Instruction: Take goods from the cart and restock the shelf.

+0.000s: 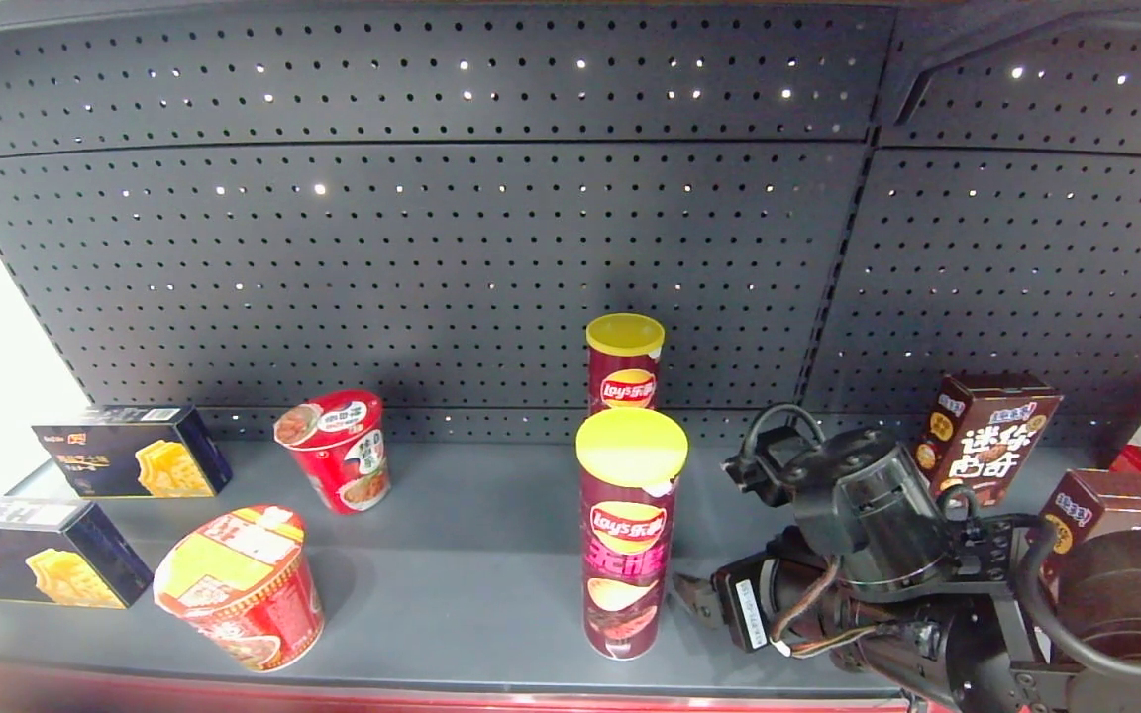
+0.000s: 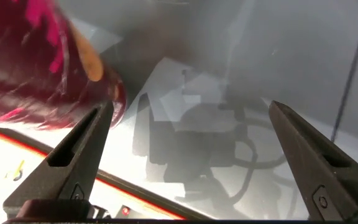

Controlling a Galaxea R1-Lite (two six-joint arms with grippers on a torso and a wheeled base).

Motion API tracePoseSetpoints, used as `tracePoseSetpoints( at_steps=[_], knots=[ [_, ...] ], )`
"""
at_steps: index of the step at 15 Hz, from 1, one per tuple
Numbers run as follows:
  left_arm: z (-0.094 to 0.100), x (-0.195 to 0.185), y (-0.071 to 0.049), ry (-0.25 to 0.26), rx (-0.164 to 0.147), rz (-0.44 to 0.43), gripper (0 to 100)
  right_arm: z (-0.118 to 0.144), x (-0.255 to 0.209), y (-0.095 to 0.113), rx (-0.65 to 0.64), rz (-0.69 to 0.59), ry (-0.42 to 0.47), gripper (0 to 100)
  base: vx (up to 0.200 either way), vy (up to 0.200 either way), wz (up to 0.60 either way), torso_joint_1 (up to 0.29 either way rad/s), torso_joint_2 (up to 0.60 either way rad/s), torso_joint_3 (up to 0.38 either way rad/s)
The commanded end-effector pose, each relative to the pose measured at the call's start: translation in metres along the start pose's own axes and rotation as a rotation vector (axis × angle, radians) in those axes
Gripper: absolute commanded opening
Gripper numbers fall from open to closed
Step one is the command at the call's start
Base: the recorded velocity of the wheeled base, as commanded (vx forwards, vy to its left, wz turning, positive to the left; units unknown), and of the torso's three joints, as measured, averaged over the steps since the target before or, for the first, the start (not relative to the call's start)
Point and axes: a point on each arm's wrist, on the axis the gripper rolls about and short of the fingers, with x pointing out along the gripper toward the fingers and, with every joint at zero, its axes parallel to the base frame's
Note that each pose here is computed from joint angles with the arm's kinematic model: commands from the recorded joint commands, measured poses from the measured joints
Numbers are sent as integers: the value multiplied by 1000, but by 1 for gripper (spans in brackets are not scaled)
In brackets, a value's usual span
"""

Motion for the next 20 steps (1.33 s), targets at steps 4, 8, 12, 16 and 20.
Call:
tracePoseSetpoints(
  at_steps=[4, 8, 12, 16, 20],
  knots=[
    [0, 0, 0, 2, 0, 1, 100, -2, -10, -13, 21, -29, -10, 100, 0, 0, 0, 0, 0, 0],
    [0, 0, 0, 2, 0, 1, 100, 3, -15, -25, 46, -54, -34, 100, 0, 0, 0, 0, 0, 0],
    [0, 0, 0, 1, 0, 1, 100, 2, -15, -29, 69, -56, -64, 100, 0, 0, 0, 0, 0, 0],
    [0, 0, 0, 1, 0, 1, 100, 4, -20, -41, 78, -81, -81, 100, 0, 0, 0, 0, 0, 0],
    [0, 0, 0, 2, 0, 1, 100, 18, -39, -63, 55, -119, -159, 100, 0, 0, 0, 0, 0, 0]
  ],
)
